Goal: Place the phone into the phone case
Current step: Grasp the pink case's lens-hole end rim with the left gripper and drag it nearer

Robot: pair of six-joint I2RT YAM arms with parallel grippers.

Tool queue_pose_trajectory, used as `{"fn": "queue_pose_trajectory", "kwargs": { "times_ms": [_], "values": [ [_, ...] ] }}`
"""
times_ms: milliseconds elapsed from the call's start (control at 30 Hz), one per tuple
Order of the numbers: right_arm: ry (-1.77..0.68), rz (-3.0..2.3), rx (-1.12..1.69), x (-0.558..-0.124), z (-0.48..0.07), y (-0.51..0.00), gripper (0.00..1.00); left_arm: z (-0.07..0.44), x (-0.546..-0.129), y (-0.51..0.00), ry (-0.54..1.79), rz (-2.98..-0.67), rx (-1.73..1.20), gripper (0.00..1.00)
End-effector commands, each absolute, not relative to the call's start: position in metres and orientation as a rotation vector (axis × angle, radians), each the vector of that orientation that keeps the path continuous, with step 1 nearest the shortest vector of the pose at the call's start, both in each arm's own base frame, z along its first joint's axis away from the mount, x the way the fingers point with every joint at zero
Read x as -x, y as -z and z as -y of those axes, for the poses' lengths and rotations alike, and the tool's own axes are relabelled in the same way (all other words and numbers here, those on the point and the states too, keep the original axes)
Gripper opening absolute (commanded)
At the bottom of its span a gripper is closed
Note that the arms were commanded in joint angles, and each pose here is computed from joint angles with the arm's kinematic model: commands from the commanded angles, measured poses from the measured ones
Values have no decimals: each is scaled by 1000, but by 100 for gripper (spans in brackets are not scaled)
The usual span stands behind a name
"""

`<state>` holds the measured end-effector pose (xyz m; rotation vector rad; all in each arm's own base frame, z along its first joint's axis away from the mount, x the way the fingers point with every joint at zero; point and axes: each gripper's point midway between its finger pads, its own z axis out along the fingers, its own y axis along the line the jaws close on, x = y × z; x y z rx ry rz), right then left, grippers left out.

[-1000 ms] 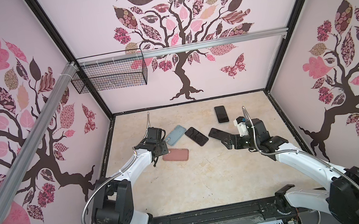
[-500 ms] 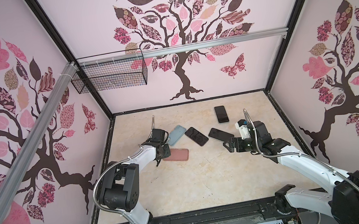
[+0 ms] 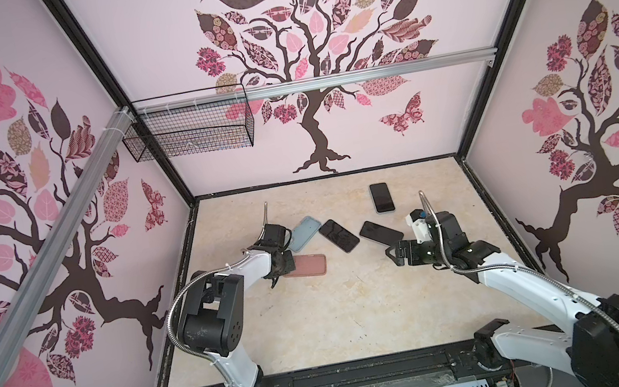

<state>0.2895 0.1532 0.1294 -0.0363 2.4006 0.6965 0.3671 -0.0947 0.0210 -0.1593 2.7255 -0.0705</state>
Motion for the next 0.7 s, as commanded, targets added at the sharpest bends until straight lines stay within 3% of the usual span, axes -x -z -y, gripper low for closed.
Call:
{"fn": "queue_pose_trajectory", "kwargs": {
  "times_ms": [0,233,500,667],
  "values": [
    [-678,-2417,43,-292,-153,-123,99,98,-357,-13,123,-2752,164,9],
    [-639,-2440,51,-294,-151,-114,98,106,-320,-6,193,-2781,171,0],
    [-589,-2467,64,-296,-147,-107,98,139,-279,-28,246,-2764,92,1],
    [-591,-2467,73,-297,-148,-108,99,137,-251,-32,155,-2782,76,0]
  ]
}}
